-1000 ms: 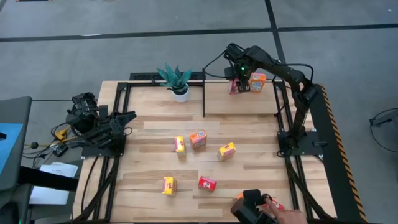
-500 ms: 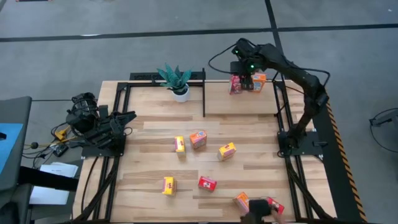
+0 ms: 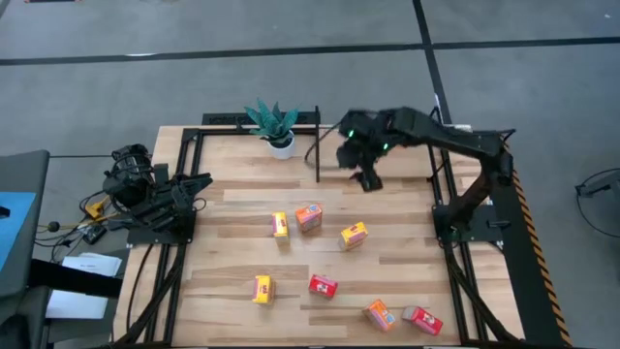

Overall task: Stack cereal on shelf
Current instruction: Put the top right yellow cereal box on the shelf

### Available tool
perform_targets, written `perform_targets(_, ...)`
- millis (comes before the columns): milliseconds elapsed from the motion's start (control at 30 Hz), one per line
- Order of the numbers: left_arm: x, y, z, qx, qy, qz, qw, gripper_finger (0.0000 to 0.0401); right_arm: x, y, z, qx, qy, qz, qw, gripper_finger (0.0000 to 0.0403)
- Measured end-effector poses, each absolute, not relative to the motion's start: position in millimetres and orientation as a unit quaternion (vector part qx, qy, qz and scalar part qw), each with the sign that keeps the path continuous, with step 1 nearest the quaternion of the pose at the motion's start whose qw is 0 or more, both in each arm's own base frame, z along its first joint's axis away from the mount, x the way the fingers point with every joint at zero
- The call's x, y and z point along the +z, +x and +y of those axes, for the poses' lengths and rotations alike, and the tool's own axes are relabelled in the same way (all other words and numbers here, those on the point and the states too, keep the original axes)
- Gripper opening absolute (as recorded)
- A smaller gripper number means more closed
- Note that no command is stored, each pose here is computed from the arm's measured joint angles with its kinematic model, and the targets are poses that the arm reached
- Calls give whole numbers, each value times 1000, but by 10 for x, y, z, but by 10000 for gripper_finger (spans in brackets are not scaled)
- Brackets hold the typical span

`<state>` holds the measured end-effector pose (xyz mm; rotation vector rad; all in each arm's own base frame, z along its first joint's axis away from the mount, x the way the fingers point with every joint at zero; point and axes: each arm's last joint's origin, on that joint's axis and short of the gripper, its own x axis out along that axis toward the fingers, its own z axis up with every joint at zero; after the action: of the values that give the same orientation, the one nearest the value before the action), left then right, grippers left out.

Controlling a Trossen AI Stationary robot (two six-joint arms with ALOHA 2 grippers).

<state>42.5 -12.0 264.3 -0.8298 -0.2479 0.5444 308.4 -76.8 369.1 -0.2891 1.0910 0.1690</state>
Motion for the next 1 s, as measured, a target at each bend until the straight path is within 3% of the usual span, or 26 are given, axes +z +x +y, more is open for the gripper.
perform_targets(567, 2624, 430, -128, 262, -387, -116, 877, 359, 3169, 3093, 119, 173, -63, 615, 767, 266)
perform_targets(1000, 2624, 431, -129, 262, -387, -116, 876, 359, 2747, 3154, 439, 166, -103, 600, 776, 265)
